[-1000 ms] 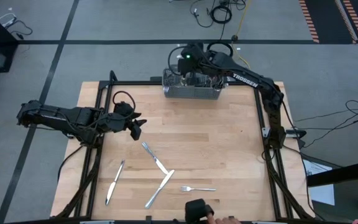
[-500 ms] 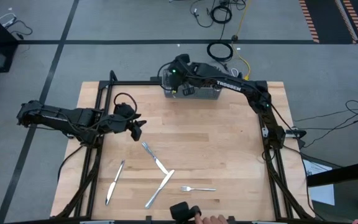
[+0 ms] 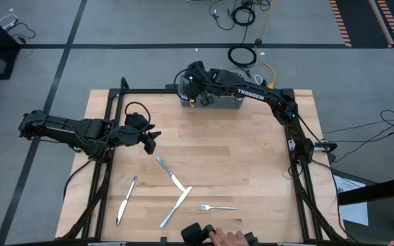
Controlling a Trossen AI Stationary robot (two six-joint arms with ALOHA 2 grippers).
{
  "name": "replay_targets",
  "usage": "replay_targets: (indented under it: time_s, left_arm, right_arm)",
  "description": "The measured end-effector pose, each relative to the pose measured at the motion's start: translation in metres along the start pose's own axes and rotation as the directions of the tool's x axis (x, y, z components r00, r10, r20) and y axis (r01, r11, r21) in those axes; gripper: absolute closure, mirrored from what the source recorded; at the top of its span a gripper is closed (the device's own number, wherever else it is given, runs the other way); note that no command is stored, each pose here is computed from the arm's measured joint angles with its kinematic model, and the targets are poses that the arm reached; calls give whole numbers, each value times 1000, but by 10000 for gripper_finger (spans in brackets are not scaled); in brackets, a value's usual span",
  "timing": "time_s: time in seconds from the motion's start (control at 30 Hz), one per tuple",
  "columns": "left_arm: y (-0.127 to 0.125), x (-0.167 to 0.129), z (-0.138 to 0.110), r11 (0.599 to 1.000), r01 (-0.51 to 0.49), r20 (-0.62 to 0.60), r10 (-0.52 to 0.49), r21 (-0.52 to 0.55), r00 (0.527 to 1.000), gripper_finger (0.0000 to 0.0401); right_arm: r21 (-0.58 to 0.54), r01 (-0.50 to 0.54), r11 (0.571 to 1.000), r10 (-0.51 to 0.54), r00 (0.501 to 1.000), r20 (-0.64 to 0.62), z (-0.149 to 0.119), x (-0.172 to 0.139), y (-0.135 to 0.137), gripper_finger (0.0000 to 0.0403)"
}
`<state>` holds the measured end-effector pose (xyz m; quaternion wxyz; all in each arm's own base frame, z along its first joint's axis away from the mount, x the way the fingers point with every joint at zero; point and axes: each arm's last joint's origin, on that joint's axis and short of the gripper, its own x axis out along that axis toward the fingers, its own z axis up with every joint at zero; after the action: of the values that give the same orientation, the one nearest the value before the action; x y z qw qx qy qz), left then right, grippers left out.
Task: Sort silverware
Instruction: Put the silver fork into the silverware organizer, then put the silver table knife into the silverware organizer
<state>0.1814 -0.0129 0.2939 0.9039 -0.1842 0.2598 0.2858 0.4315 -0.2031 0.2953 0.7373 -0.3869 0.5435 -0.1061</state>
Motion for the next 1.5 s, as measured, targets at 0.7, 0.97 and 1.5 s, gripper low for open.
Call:
replay_targets:
  time_s: [0.7,0.97,1.5]
  left_arm:
    - [1,2,0,995,77,-68,-72,65,995,212]
    - [-1,26,-8,936,224,-296,-140,271,945,212]
    - [-9,77,-67,714,524,-599,-182,464,780,212]
  right_arm:
    - [138,147,980,-164,979,122,-7,-85,-51,213]
    - [420,138,897,-246,945,214,-54,-206,-65,215]
    - [479,-417,772,275,899,341,-68,-275,4,220]
